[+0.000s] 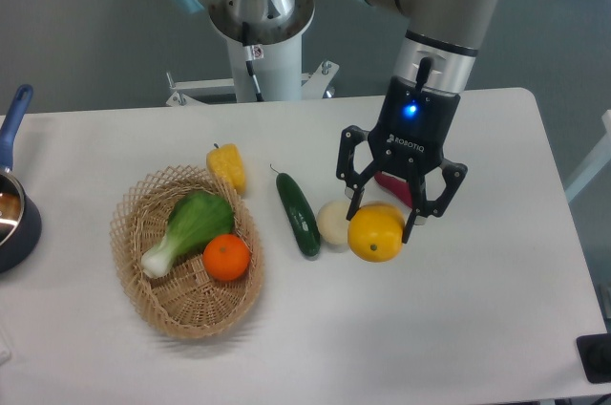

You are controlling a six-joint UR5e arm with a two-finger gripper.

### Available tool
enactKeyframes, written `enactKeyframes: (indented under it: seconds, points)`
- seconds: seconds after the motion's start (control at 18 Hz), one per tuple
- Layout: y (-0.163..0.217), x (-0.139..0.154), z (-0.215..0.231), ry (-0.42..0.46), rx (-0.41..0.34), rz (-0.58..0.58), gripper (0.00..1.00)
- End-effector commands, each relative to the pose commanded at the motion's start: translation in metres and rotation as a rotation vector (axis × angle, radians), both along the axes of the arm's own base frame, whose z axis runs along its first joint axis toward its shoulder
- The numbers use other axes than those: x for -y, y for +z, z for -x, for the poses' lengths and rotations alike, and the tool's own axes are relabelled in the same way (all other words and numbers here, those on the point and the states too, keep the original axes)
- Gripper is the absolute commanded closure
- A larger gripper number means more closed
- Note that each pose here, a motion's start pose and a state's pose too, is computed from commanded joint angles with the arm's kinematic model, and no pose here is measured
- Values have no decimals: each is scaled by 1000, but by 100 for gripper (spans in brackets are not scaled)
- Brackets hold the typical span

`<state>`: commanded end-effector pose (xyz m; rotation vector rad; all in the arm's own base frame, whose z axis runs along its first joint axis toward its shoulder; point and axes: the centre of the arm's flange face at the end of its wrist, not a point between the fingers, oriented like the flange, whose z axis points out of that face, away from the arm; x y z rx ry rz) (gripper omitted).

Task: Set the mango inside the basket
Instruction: 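Lower the gripper onto the yellow mango and close around it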

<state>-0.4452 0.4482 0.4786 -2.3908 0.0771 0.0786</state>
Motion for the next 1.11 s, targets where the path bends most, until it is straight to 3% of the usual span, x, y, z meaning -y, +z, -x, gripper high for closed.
enactKeyframes:
  seconds: [0.44, 0.83, 1.11]
  points:
    - [-4, 3, -4, 1, -9, 14, 78]
    - [-4, 3, -2, 35, -66, 105, 78]
    - [-9, -16, -23, 30, -116, 208, 78]
